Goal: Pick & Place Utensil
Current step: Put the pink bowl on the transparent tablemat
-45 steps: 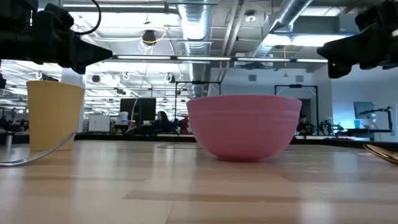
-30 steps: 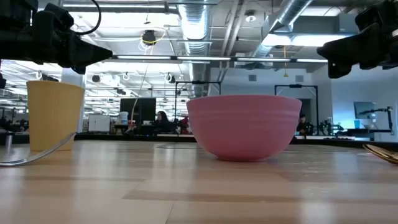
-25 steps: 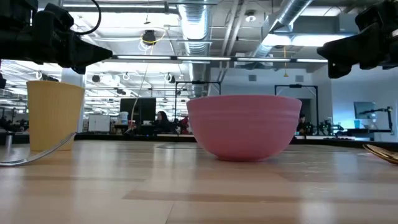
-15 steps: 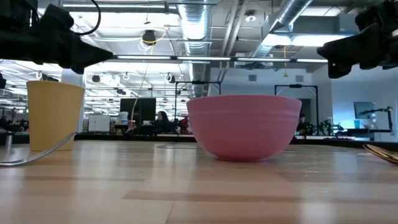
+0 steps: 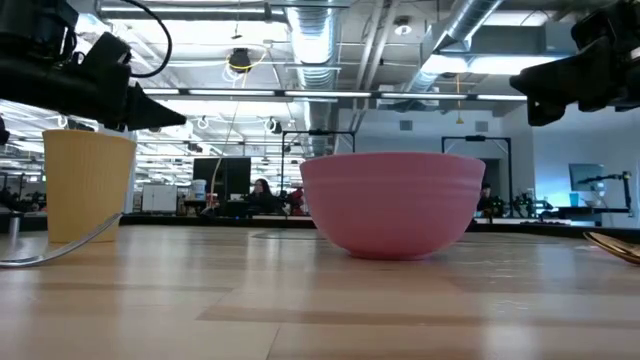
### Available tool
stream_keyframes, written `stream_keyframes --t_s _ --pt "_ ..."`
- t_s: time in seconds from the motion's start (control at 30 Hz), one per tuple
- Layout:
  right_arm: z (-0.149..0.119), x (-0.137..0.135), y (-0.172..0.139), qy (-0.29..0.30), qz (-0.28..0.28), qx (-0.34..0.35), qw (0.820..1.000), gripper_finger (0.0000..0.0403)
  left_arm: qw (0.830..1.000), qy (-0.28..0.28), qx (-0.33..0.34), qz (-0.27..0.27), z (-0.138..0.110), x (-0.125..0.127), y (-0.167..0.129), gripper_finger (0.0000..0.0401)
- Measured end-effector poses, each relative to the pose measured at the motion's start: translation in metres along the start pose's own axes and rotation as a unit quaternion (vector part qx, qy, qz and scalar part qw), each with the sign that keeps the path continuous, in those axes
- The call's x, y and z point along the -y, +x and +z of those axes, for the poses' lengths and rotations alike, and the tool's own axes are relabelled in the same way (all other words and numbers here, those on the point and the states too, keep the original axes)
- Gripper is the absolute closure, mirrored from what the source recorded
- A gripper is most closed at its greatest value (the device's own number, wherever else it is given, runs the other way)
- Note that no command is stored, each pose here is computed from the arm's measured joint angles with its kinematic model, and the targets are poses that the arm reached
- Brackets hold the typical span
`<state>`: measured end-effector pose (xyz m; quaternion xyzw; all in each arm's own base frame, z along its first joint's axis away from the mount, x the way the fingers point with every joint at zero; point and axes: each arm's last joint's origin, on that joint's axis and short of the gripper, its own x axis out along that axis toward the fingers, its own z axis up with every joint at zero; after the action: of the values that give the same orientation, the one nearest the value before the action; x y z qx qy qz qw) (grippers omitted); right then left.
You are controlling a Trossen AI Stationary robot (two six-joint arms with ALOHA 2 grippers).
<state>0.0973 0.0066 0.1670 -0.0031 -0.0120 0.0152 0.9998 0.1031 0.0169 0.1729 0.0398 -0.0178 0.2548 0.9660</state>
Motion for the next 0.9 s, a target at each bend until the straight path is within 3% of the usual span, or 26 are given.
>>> stream_keyframes --t_s 0.6,0.9 --pt "0.000 0.000 0.000 0.000 0.000 0.000 1.000 0.0326 0.997 0.033 -0.063 -0.006 -0.013 0.005 0.008 0.0389" --pt "0.000 0.000 0.000 0.000 0.000 0.000 1.000 0.0326 1.000 -0.004 0.022 0.001 0.005 0.004 0.009 0.0389"
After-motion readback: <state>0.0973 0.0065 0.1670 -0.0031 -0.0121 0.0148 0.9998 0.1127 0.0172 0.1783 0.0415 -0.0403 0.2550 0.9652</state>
